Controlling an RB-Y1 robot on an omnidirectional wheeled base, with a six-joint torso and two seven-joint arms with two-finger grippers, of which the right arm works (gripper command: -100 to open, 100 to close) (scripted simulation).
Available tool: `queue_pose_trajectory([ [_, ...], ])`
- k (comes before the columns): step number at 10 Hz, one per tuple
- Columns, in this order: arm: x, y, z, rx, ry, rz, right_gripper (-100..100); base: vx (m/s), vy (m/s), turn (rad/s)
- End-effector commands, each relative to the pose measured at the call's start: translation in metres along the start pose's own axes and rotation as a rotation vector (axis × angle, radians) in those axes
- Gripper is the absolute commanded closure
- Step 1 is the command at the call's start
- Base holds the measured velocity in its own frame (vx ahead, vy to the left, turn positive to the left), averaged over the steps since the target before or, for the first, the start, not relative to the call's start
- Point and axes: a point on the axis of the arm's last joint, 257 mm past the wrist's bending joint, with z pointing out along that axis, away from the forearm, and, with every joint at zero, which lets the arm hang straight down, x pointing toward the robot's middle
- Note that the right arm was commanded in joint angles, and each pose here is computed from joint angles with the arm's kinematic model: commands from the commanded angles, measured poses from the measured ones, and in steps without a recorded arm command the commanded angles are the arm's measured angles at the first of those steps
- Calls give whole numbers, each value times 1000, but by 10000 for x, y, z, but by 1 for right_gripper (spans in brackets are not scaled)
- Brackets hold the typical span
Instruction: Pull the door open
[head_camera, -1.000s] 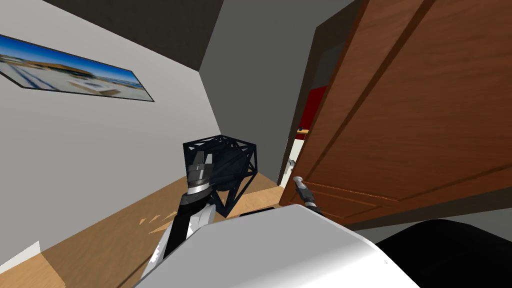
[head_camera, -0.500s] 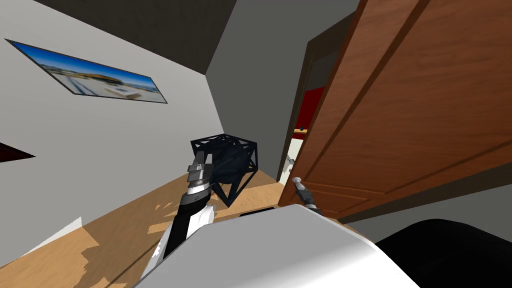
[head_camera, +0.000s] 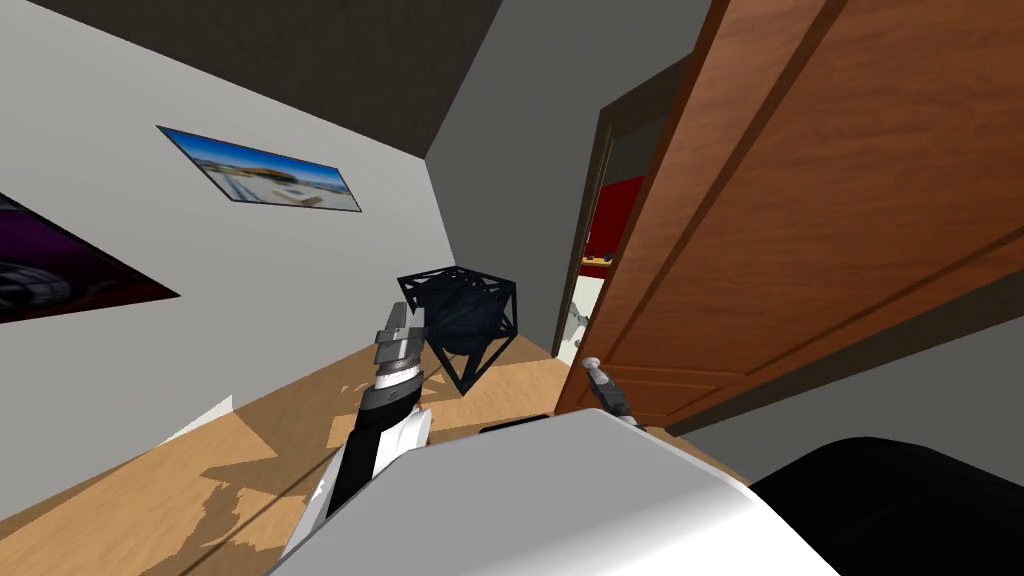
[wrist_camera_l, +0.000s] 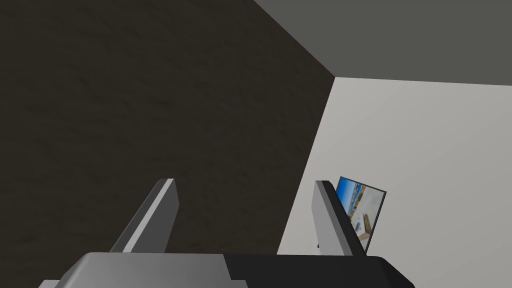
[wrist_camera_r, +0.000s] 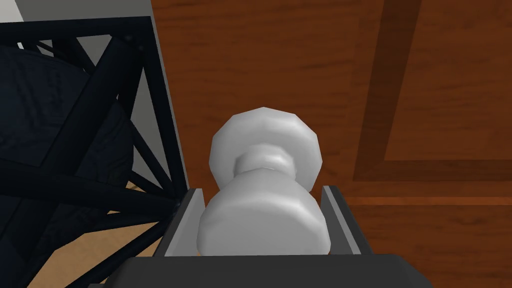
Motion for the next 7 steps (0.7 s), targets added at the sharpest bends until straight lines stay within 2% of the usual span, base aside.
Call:
queue_pose_trajectory([
  [1, 9, -54, -41, 21, 2, 4, 100, -200, -36, 51],
  [2, 0, -36, -27, 14, 0, 2, 100, -89, -14, 15],
  [3, -14, -51, -85, 31, -3, 2, 100, -153, -23, 145],
  [7, -3, -40, -213, 73, 1, 2, 100, -235, -46, 150],
])
